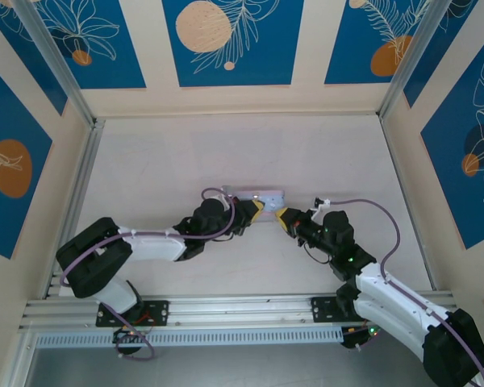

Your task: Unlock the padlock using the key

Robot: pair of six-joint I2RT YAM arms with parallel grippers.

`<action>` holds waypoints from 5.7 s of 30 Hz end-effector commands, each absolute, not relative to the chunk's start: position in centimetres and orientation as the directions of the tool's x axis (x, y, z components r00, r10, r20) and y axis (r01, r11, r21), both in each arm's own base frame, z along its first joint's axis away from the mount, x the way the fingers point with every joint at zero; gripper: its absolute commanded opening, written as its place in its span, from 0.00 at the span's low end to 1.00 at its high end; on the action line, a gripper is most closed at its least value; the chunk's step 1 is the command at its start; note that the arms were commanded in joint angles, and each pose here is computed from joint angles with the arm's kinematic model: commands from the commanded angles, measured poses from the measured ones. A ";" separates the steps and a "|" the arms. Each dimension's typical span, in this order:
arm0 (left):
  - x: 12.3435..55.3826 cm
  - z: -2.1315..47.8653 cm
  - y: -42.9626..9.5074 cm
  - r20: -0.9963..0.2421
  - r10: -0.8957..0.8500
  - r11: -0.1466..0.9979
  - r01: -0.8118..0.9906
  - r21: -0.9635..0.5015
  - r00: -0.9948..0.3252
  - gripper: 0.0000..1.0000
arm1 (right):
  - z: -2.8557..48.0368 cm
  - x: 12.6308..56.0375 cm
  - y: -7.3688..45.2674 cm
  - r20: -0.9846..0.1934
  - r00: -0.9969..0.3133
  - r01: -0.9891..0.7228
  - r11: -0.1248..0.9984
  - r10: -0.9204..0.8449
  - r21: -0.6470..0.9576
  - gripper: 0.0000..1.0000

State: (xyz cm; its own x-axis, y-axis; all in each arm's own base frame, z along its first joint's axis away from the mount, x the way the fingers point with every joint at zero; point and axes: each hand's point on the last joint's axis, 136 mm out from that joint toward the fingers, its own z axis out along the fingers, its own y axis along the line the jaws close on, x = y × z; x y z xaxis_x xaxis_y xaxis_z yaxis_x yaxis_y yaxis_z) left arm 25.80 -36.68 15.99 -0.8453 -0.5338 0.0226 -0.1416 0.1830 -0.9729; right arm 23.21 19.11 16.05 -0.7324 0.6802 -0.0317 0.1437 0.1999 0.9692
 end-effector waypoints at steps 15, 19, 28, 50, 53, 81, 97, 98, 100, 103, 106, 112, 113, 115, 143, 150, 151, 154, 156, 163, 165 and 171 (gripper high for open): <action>22.7 15.3 -37.3 0.035 -0.512 0.170 -0.141 -0.975 -0.859 0.00 | 12.7 20.9 17.9 0.008 -0.712 0.230 0.222 0.702 0.947 0.00; 22.4 15.2 -37.5 0.036 -0.508 0.175 -0.144 -0.974 -0.860 0.00 | 12.2 20.6 17.6 0.017 -0.702 0.240 0.215 0.712 0.947 0.00; 22.0 14.6 -37.8 0.040 -0.505 0.186 -0.155 -0.970 -0.862 0.00 | 13.5 21.0 17.7 -0.017 -0.708 0.192 0.215 0.706 0.958 0.00; 21.6 13.9 -38.2 0.047 -0.502 0.198 -0.167 -0.966 -0.864 0.00 | 15.7 21.7 19.0 -0.045 -0.736 0.137 0.214 0.676 0.967 0.00; 21.6 13.8 -38.3 0.047 -0.501 0.197 -0.167 -0.966 -0.864 0.00 | 15.8 21.6 19.1 -0.046 -0.737 0.134 0.213 0.674 0.968 0.00; 21.2 14.0 -39.1 0.054 -0.486 0.188 -0.165 -0.968 -0.872 0.00 | 16.2 22.0 19.7 -0.041 -0.741 0.130 0.204 0.670 0.970 0.00; 21.1 14.0 -39.4 0.063 -0.480 0.178 -0.167 -0.970 -0.875 0.00 | 16.3 22.0 20.5 -0.080 -0.769 0.082 0.222 0.634 0.972 0.00; 21.1 14.0 -39.4 0.063 -0.480 0.178 -0.168 -0.970 -0.875 0.00 | 16.3 22.0 20.5 -0.086 -0.771 0.076 0.225 0.631 0.971 0.00; 21.0 14.1 -39.3 0.063 -0.481 0.175 -0.166 -0.970 -0.875 0.00 | 16.3 22.0 20.4 -0.093 -0.774 0.071 0.232 0.626 0.970 0.00; 21.0 14.1 -39.2 0.062 -0.481 0.177 -0.166 -0.970 -0.874 0.00 | 16.1 22.1 20.1 -0.098 -0.781 0.065 0.237 0.617 0.969 0.00; 20.9 14.0 -39.1 0.065 -0.479 0.174 -0.167 -0.971 -0.875 0.00 | 16.2 22.1 20.0 -0.105 -0.792 0.049 0.235 0.601 0.971 0.00; 20.9 14.3 -39.0 0.066 -0.478 0.164 -0.162 -0.973 -0.876 0.00 | 16.7 22.0 19.9 -0.127 -0.817 0.008 0.231 0.563 0.973 0.00; 20.9 14.4 -39.1 0.065 -0.477 0.162 -0.161 -0.974 -0.876 0.00 | 16.7 22.0 19.9 -0.127 -0.820 0.006 0.230 0.558 0.973 0.00; 20.9 14.5 -39.1 0.066 -0.476 0.159 -0.160 -0.974 -0.877 0.00 | 16.8 21.9 20.0 -0.128 -0.829 -0.001 0.227 0.545 0.974 0.00; 21.4 17.0 -39.7 0.084 -0.483 0.087 -0.143 -0.986 -0.871 0.00 | 16.0 22.1 20.0 -0.098 -0.827 0.027 0.213 0.554 0.977 0.00; 21.7 18.0 -39.5 0.087 -0.498 0.053 -0.131 -0.990 -0.863 0.00 | 15.9 22.2 20.0 -0.089 -0.824 0.035 0.207 0.559 0.978 0.00; 21.7 18.1 -39.5 0.087 -0.497 0.053 -0.130 -0.990 -0.863 0.00 | 15.9 22.2 20.0 -0.087 -0.823 0.037 0.206 0.562 0.978 0.00; 21.7 18.4 -39.4 0.087 -0.500 0.046 -0.126 -0.991 -0.862 0.00 | 15.9 22.3 20.0 -0.084 -0.821 0.039 0.203 0.564 0.978 0.00; 21.7 18.5 -39.3 0.087 -0.503 0.042 -0.124 -0.991 -0.860 0.00 | 15.9 22.3 20.0 -0.083 -0.822 0.039 0.201 0.564 0.979 0.00; 21.7 18.6 -39.2 0.084 -0.506 0.043 -0.123 -0.992 -0.858 0.00 | 15.8 22.1 20.1 -0.081 -0.829 0.040 0.203 0.554 0.978 0.00; 21.7 18.4 -39.1 0.085 -0.508 0.044 -0.125 -0.991 -0.857 0.00 | 15.7 22.0 20.1 -0.081 -0.830 0.040 0.203 0.552 0.978 0.00; 21.7 18.1 -38.9 0.085 -0.512 0.051 -0.129 -0.990 -0.855 0.00 | 15.1 21.7 20.0 -0.073 -0.833 0.049 0.204 0.549 0.978 0.00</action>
